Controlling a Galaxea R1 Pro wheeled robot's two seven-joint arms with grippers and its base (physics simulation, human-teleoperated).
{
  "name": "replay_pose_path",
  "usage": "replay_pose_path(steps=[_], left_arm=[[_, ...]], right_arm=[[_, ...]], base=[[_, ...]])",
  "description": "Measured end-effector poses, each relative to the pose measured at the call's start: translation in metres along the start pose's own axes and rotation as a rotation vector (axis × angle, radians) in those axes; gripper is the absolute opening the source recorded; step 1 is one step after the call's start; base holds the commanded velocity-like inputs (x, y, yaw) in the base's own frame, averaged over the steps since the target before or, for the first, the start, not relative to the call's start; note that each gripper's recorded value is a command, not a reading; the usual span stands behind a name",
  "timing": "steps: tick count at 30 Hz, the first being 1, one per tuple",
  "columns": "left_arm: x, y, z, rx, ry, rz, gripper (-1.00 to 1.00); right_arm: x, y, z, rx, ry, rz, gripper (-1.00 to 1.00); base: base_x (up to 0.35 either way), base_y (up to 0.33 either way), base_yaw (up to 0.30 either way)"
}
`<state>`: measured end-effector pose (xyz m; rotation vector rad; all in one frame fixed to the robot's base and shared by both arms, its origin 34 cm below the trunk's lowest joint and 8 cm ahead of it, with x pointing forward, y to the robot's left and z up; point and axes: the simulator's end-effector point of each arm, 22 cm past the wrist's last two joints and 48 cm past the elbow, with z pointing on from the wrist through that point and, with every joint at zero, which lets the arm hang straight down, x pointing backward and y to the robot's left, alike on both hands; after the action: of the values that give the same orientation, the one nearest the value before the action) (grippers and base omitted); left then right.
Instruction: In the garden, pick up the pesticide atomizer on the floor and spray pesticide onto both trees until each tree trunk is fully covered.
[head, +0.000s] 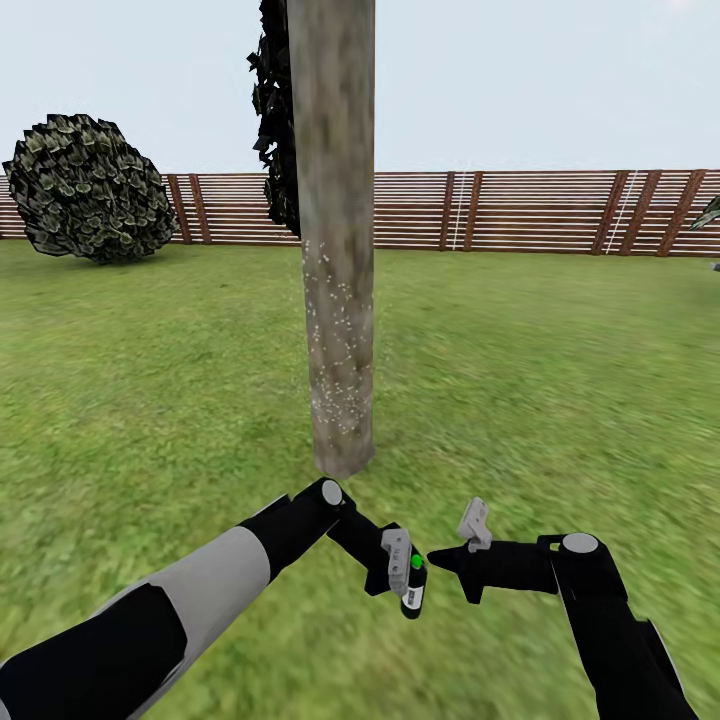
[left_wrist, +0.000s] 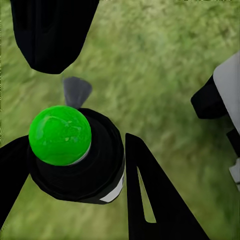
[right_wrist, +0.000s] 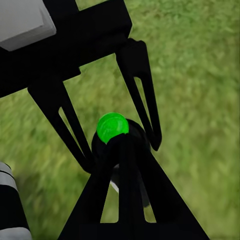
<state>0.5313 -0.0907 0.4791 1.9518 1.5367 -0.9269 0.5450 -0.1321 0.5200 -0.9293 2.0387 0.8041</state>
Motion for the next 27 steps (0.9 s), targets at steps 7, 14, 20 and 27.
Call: replay_pose_path(steps=[7, 14, 20, 27], left_arm=[[-0.001, 0.000, 0.000, 0.000, -0.003, 0.006, -1.00], [-0.001, 0.000, 0.000, -0.001, -0.003, 0.006, -1.00], [0.012, -0.003, 0.001, 0.009, 0.019, -0.024, -1.00], [0.090, -0.009, -0.020, -0.005, 0.110, -0.172, -1.00]], right_arm=[[0.000, 0.000, 0.000, 0.000, 0.000, 0.000, -1.00], [0.000, 0.000, 0.000, 0.000, 0.000, 0.000, -1.00], [0.000, 0.000, 0.000, -0.001, 0.000, -0.001, -1.00], [0.000, 0.012, 0.009, -0.033, 0.021, -0.029, -1.00]], base=[[0.000, 0.000, 0.000], [0.000, 0.000, 0.000], [0.000, 0.000, 0.000], [0.000, 0.000, 0.000]])
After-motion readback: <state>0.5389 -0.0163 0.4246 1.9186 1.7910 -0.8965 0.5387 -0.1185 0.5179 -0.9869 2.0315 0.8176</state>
